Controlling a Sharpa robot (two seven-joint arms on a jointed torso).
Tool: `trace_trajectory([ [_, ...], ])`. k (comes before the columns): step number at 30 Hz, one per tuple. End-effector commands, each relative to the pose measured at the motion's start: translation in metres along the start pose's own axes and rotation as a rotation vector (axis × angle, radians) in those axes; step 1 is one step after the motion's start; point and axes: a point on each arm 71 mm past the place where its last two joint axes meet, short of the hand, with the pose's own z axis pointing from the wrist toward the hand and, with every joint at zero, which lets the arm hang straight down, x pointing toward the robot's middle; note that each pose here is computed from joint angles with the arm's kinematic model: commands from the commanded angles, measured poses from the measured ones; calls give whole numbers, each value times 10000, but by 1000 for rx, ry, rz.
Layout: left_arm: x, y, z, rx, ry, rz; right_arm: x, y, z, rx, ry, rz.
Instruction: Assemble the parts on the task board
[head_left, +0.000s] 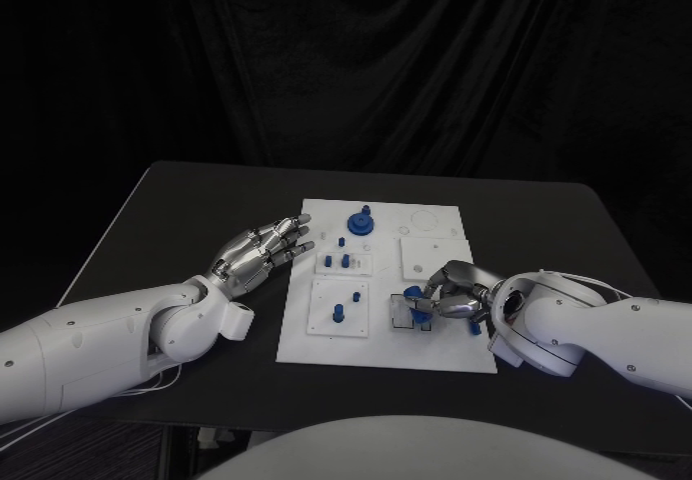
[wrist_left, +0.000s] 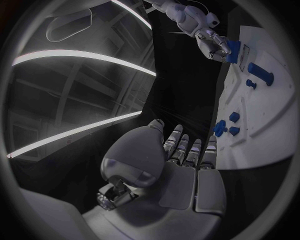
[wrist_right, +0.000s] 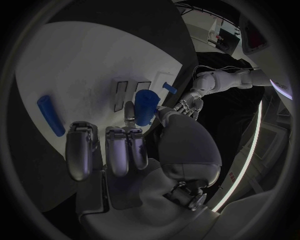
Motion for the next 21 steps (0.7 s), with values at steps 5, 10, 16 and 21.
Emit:
trace_trajectory([
  [5, 18, -1, 6, 10, 11, -14, 20, -20, -1, 19, 20, 1],
  [10, 25, 22, 19, 6, 16, -19, 9, 5, 56, -6, -7, 7],
  [16, 25, 27, 17, 5, 17, -20, 16, 1, 64, 1, 3, 3],
  [21, 21, 30, 11, 3, 16, -20, 16, 5, 70, -1, 2, 3],
])
